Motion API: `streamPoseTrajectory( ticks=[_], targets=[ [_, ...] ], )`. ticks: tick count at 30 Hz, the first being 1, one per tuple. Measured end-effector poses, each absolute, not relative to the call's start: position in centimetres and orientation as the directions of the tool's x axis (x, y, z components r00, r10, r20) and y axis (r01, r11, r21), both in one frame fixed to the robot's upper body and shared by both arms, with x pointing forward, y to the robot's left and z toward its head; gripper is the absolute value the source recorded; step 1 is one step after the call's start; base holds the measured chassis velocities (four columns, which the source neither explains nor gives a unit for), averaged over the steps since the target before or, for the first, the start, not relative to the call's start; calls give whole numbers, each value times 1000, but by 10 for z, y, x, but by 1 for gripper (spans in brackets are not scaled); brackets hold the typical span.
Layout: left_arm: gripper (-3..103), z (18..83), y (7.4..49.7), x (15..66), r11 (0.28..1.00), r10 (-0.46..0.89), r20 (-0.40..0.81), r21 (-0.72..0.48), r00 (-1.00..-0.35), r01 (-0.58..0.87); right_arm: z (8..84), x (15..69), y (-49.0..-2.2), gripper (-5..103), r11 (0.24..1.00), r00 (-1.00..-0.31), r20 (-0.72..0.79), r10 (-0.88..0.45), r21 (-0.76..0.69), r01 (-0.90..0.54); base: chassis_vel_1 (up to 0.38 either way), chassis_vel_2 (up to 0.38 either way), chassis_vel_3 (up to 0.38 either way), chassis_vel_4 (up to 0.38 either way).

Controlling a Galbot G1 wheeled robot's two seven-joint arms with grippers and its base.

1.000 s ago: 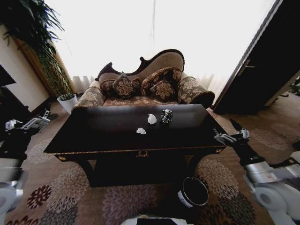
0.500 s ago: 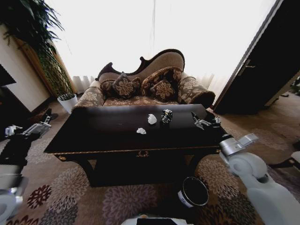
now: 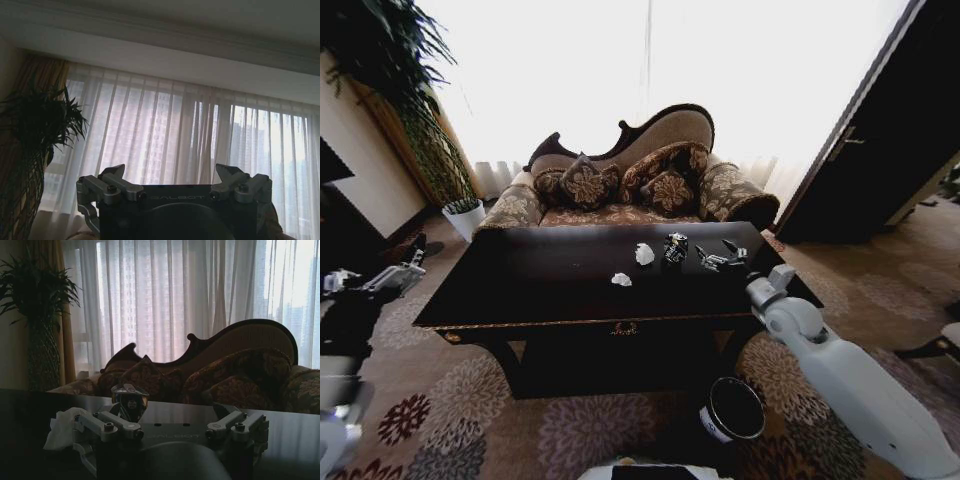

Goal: Move to the front of the table and place the trash on the table into the trash bin.

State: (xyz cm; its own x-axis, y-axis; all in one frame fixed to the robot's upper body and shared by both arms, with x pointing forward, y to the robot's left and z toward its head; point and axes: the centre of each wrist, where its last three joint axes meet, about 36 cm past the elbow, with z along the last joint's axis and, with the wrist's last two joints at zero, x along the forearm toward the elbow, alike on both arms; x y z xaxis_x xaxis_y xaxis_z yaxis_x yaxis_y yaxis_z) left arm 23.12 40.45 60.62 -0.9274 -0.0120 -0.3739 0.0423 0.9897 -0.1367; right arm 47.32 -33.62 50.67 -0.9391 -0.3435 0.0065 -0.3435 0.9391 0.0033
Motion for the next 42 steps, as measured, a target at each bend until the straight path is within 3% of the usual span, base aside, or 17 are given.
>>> streamPoseTrajectory(
  ticks=[42],
  targets=[
    [100,604,407,227,991,-31,-361,-134,-932,19,479,534,-297,100,909,-908,55,-416,53,-414,0,0,0,0]
  ],
)
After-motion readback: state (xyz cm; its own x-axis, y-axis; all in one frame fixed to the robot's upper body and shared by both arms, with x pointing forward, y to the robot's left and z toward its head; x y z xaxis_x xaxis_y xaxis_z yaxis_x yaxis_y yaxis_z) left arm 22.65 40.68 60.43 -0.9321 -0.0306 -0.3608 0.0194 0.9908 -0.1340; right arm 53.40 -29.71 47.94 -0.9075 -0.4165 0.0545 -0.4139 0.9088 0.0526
